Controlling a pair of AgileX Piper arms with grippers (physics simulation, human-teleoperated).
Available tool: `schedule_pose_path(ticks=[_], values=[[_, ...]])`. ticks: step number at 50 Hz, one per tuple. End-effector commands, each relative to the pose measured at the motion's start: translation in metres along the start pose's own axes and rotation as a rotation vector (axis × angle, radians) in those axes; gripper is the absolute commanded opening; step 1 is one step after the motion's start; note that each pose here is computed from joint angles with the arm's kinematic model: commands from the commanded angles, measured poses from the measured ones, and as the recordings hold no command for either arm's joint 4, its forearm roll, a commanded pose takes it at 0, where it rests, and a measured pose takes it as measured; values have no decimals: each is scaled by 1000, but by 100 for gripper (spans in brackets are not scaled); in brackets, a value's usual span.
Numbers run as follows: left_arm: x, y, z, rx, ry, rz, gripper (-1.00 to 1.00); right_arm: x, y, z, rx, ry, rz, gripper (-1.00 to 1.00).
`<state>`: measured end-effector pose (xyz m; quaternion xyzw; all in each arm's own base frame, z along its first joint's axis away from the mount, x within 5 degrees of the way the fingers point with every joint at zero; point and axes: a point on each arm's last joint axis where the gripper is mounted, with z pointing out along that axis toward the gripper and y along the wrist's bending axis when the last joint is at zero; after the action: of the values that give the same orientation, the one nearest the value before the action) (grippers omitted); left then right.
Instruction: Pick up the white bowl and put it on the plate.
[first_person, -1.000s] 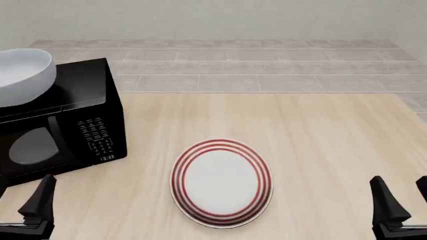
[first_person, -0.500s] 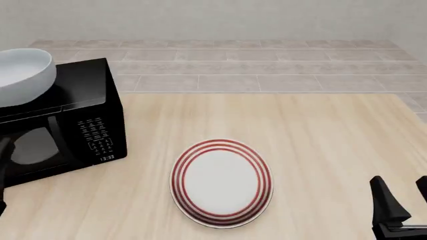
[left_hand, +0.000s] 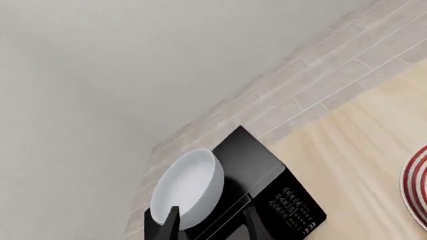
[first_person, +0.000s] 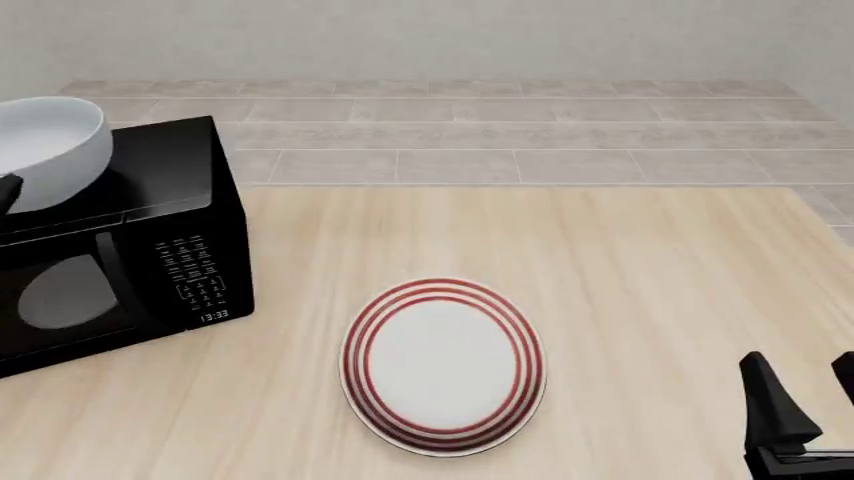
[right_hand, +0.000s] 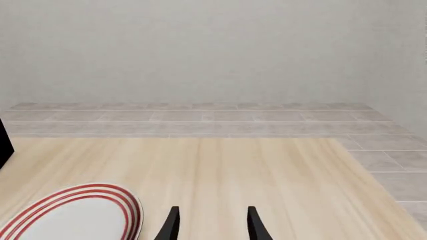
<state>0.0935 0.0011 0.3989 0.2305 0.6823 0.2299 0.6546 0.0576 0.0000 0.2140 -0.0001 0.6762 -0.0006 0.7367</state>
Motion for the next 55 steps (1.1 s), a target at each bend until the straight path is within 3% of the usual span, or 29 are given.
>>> schedule_pose_path(ticks=[1,14,16,25,32,41,55], values=[[-11,15,38,10,69,109,100,0,0,0,-1,-1,0,100],[-23,38,57,20,170,182,100,0,0,0,-1,0,0,100],[-28,43,59,21,177,164,100,0,0,0,-1,0,1,100],[-25,46,67,51,233,209,100,0,0,0,-1,0,1,100],[-23,39,69,125,270,205,100,0,0,0,-1,0,0,100],[-18,38,78,161,315,214,100,0,0,0,-1,0,0,100],[-11,39,96,162,342,203,100,0,0,0,-1,0,1,100]])
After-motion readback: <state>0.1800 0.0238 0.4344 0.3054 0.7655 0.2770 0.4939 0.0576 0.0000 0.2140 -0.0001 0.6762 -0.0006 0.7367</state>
